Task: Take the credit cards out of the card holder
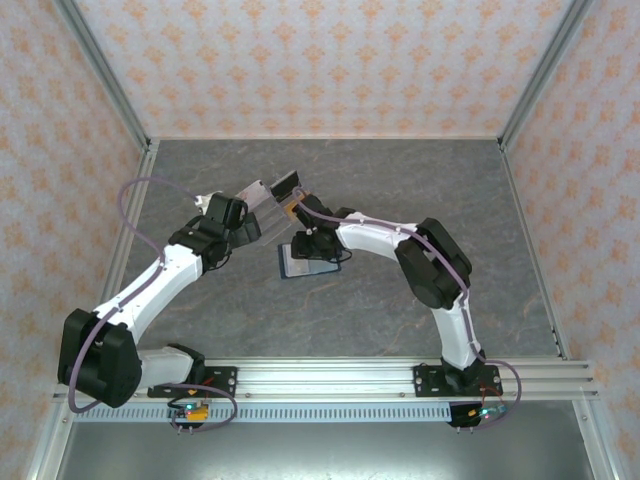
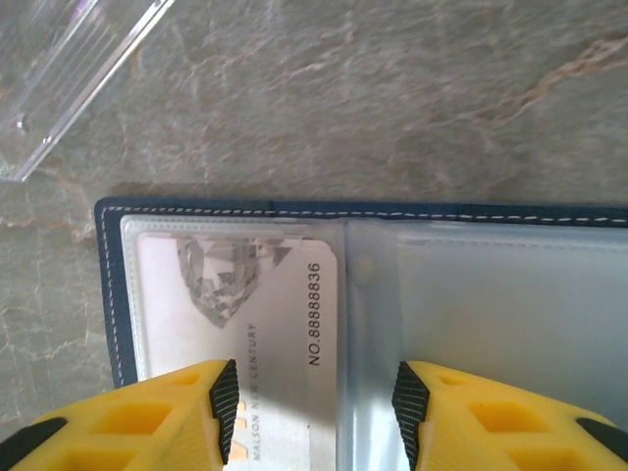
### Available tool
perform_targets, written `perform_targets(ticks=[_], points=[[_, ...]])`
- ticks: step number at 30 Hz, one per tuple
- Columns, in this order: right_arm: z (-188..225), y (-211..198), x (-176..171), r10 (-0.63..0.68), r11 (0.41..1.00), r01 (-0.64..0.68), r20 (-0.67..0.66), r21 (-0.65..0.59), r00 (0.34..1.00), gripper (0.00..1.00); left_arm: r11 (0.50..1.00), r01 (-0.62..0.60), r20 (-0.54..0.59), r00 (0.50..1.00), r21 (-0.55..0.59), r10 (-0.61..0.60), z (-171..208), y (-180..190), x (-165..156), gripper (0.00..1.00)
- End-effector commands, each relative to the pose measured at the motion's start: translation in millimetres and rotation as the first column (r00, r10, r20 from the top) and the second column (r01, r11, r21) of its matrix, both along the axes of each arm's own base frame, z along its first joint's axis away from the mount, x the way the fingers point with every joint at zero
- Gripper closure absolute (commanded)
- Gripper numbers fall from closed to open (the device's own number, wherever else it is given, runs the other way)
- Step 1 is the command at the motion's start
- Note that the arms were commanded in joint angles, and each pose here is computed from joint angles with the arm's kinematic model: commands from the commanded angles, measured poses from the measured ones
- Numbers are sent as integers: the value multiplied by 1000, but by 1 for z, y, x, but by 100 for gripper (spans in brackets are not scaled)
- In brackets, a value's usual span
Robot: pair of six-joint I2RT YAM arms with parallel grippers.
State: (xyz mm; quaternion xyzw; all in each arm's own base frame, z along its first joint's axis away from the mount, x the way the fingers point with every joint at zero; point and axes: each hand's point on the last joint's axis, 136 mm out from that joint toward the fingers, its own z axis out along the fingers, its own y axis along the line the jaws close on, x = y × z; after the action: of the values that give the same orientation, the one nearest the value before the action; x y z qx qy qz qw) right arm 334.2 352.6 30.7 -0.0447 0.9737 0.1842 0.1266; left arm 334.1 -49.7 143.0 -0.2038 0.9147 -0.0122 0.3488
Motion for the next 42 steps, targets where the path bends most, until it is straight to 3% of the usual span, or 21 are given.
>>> perform_targets(ticks=[1, 8, 15, 20, 25, 32, 42], points=[[-18, -38, -7, -90, 993, 87, -37, -83, 995, 50, 997, 13, 18, 1000, -82, -11, 2, -12, 10, 0], [-5, -60, -12, -125, 992, 123, -43, -35, 991, 50, 974, 112, -4, 993, -197, -115, -7, -42, 14, 0], [37, -47, -10, -70, 987, 70, -5, 144, 998, 50, 932, 192, -30, 977, -308, -212, -20, -87, 14, 0], [31, -50, -8, -81, 977, 83, -20, 196, 997, 57, 906, 228, -56, 963, -358, -264, -29, -121, 15, 7], [14, -56, -8, -101, 975, 111, -56, 193, 993, 68, 869, 223, -103, 950, -441, -296, -49, -151, 17, 22], [12, -66, -3, -113, 978, 118, -36, 170, 993, 70, 867, 211, -195, 925, -451, -326, -75, -169, 15, 35], [5, -69, -5, -110, 982, 116, -44, 150, 993, 75, 853, 169, -228, 921, -494, -315, -88, -181, 23, 72]])
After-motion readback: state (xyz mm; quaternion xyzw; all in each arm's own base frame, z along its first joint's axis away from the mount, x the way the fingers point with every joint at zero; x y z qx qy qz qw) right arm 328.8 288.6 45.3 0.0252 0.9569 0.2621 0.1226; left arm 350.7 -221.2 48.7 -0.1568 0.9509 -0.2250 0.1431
